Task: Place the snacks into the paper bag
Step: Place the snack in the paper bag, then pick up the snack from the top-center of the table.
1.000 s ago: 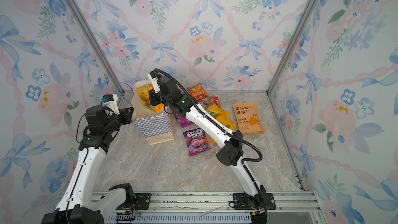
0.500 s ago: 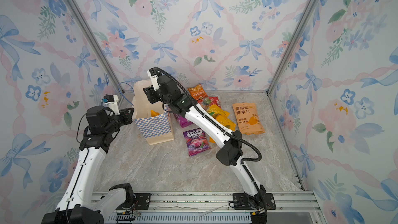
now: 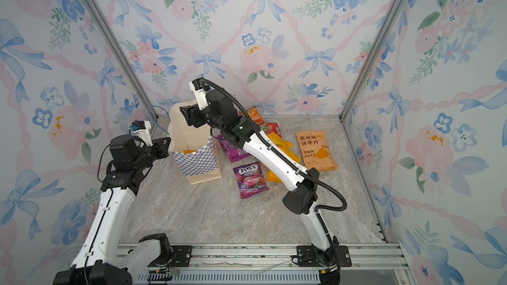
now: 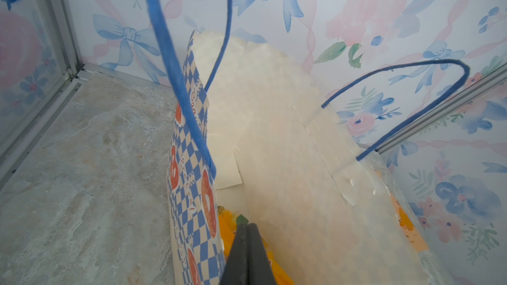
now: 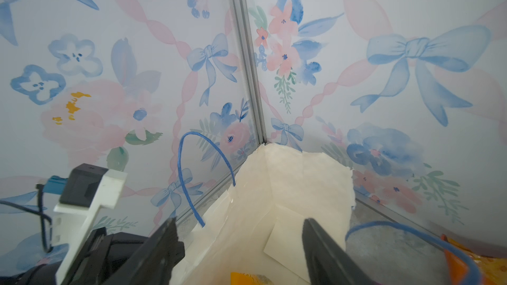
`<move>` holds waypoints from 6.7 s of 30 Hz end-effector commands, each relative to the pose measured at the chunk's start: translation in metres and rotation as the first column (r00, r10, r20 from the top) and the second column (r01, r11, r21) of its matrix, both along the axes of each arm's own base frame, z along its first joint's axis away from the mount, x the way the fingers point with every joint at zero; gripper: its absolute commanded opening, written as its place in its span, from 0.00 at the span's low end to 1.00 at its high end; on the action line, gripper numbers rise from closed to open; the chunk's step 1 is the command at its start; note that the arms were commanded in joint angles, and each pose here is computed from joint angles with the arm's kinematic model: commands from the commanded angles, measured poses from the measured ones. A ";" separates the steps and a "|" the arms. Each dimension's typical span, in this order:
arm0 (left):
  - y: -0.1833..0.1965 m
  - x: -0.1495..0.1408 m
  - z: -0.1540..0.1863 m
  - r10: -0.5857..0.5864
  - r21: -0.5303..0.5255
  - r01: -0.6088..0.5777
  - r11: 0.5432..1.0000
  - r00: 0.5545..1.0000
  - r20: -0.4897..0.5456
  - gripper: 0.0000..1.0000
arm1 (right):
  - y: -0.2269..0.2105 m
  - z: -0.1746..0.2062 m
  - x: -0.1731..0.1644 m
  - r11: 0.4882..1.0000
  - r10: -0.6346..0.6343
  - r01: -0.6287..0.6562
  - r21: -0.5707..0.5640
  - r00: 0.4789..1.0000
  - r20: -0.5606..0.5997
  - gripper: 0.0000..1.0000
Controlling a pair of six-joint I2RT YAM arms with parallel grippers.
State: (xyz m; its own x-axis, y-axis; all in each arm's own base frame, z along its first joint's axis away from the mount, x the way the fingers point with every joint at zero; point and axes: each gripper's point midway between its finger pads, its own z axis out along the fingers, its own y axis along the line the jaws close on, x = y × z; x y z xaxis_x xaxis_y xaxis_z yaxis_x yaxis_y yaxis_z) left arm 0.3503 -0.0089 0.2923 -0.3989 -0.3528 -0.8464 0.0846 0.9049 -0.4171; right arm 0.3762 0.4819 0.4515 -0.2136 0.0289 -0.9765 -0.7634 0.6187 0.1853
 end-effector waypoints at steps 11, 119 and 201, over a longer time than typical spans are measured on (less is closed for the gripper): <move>-0.007 -0.001 0.009 -0.033 -0.049 0.034 0.998 0.999 0.016 0.00 | -0.052 0.081 -0.066 0.992 0.088 -0.097 0.080 0.990 0.106 0.76; 0.013 0.023 -0.016 0.133 0.029 -0.129 0.991 0.971 -0.201 0.23 | -0.123 0.055 -0.063 0.997 -0.055 0.049 0.062 0.994 0.094 0.81; 0.023 0.012 -0.016 0.082 -0.014 -0.085 0.996 0.982 -0.172 0.00 | -0.129 -0.387 0.092 0.873 -0.174 -0.248 -0.420 0.647 -0.742 0.97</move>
State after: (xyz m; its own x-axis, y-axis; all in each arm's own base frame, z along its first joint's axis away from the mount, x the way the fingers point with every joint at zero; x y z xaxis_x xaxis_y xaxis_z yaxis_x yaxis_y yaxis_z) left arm 0.3655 0.0132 0.2698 -0.5287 -0.4168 -0.7395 -0.0850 0.8928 -0.4424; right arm 0.5044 0.3472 0.0627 -0.8575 -0.2871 -0.4270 -0.4676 0.7811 0.4137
